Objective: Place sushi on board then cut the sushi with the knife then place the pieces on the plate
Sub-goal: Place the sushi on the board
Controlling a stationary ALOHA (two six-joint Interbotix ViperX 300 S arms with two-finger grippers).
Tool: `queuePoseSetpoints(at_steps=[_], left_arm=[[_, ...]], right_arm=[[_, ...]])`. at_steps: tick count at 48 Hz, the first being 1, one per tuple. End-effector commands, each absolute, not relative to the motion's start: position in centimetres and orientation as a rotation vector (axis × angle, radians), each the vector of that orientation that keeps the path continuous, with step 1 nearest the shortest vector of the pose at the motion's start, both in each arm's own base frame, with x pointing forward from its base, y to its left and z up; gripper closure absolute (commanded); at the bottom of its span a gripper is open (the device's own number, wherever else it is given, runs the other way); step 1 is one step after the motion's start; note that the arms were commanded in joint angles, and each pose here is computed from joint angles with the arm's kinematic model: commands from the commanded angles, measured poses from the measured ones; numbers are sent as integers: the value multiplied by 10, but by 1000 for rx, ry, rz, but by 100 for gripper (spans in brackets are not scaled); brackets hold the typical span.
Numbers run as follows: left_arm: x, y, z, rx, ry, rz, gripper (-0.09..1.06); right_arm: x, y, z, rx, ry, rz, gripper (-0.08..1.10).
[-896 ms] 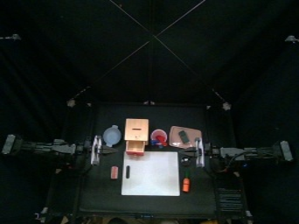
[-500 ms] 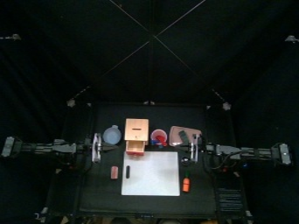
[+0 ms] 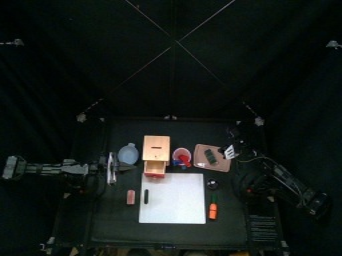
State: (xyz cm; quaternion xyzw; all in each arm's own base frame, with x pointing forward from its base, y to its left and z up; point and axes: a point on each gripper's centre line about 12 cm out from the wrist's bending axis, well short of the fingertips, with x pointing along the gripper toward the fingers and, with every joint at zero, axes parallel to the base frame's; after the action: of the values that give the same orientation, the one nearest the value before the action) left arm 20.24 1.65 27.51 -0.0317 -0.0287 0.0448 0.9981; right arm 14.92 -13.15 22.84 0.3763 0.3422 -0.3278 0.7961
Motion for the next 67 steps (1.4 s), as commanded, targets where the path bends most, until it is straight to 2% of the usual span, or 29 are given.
queuePoseSetpoints(at_steps=[1, 3, 13, 20, 26, 31, 42, 54, 67], left_arm=[[204, 18, 281, -60, -77, 97, 86], [203, 18, 280, -60, -76, 98, 86], [202, 20, 274, -63, -60, 109, 86], [202, 23, 274, -83, -65, 125, 86], [201, 31, 273, -119, -66, 169, 86], [200, 33, 273, -125, -67, 180, 86], [200, 32, 271, -128, -64, 177, 86], [199, 33, 270, -127, -59, 179, 86], [199, 32, 266, -131, -50, 179, 86]], right_arm=[[155, -136, 222, 828, 747, -701, 13], [158, -139, 217, 835, 751, -708, 9], [171, -161, 193, 847, 810, -747, 9], [181, -171, 176, 809, 878, -753, 9], [194, -170, 163, 792, 935, -718, 9], [202, -170, 153, 749, 986, -698, 9], [203, -181, 151, 663, 1064, -769, 9], [220, -159, 151, 652, 1069, -821, 9], [210, -168, 141, 641, 1084, -864, 9]])
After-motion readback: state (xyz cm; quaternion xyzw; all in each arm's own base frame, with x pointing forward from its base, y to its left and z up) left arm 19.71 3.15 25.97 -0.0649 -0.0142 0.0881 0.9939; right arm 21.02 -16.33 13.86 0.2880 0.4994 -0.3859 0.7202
